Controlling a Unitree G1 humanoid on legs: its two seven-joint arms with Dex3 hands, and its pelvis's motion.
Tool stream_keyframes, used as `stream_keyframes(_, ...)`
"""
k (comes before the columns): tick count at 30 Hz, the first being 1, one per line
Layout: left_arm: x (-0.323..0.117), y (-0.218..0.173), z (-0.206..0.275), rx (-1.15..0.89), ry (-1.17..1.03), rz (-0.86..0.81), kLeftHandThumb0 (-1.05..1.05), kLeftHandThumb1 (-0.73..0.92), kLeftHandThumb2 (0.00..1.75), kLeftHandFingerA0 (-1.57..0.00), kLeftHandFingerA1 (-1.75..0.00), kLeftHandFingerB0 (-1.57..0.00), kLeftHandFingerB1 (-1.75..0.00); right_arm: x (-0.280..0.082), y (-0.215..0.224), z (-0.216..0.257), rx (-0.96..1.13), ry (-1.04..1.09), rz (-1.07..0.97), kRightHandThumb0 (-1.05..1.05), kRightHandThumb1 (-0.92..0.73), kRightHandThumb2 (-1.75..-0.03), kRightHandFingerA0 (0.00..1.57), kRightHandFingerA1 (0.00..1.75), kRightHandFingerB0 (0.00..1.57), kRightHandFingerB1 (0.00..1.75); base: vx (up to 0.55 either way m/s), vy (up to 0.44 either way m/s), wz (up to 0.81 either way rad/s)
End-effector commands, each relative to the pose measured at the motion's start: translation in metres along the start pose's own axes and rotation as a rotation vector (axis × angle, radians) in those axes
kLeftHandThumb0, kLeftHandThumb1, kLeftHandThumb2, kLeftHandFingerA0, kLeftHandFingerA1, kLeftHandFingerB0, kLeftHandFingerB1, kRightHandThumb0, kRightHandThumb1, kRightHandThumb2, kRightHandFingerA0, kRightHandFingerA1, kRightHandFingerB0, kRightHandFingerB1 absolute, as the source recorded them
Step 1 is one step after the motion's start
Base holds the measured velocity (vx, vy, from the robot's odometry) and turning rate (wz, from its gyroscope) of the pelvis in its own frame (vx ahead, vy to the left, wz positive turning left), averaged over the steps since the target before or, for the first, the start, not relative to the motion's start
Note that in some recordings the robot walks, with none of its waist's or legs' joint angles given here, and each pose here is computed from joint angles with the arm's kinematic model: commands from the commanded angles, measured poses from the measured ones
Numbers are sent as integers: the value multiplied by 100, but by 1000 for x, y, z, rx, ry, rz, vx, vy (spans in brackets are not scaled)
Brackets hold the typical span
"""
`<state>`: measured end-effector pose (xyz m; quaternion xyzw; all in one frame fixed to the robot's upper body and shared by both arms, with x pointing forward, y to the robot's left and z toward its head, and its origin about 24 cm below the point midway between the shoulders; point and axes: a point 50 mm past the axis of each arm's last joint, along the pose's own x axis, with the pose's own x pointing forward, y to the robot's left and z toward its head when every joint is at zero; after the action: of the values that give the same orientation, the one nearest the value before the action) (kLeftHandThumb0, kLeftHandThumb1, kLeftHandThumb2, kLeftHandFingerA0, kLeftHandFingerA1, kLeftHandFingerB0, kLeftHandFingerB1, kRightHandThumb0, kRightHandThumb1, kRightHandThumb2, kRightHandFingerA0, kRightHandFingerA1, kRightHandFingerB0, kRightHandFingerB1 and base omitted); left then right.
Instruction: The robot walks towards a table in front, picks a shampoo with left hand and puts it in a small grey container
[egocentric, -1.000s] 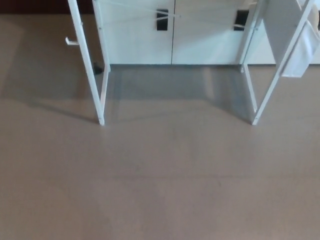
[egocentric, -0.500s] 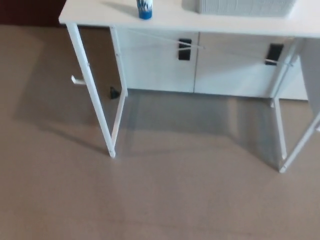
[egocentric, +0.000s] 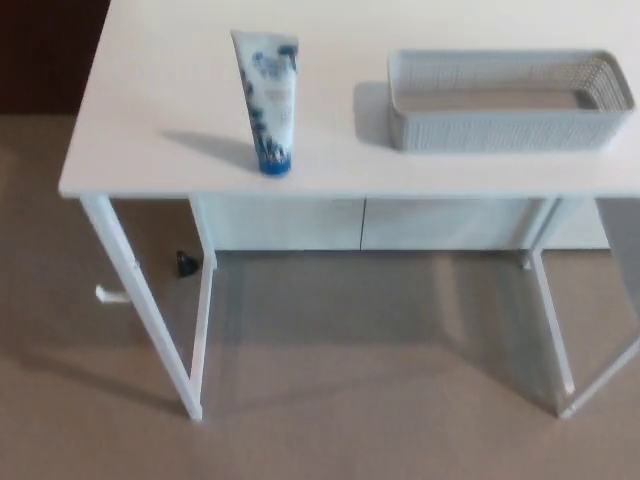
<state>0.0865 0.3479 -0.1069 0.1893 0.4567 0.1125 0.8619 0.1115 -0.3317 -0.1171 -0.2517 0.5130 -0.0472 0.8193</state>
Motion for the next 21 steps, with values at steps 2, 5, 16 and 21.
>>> stream_keyframes(2, -5, 3, -8, 2, 2, 2, -29, 69, 61, -58, -39, -36, -33, -1, -4, -3, -23, 4, 6, -32, -72, -61, 62, 43, 47, 37, 314, 39, 11)
stream_keyframes(5, -5, 3, -9, 6, 12, 0, -31, 70, 61, -57, -39, -35, -33, -1, -4, -2, -24, 1, 6, -32, -71, -61, 63, 43, 47, 37, 317, -57, 18)
stream_keyframes(16, -6, 3, -12, 16, 27, 8, -31, 69, 61, -57, -38, -36, -33, 0, -4, 0, -21, 21, 27, -33, -69, -60, 61, 43, 49, 37, 283, -123, 8)
stream_keyframes(21, -5, 3, -12, 22, 31, 12, -30, 70, 61, -58, -39, -38, -33, 1, -5, 3, -16, 24, 40, -35, -69, -60, 62, 45, 49, 39, 123, 29, -8)
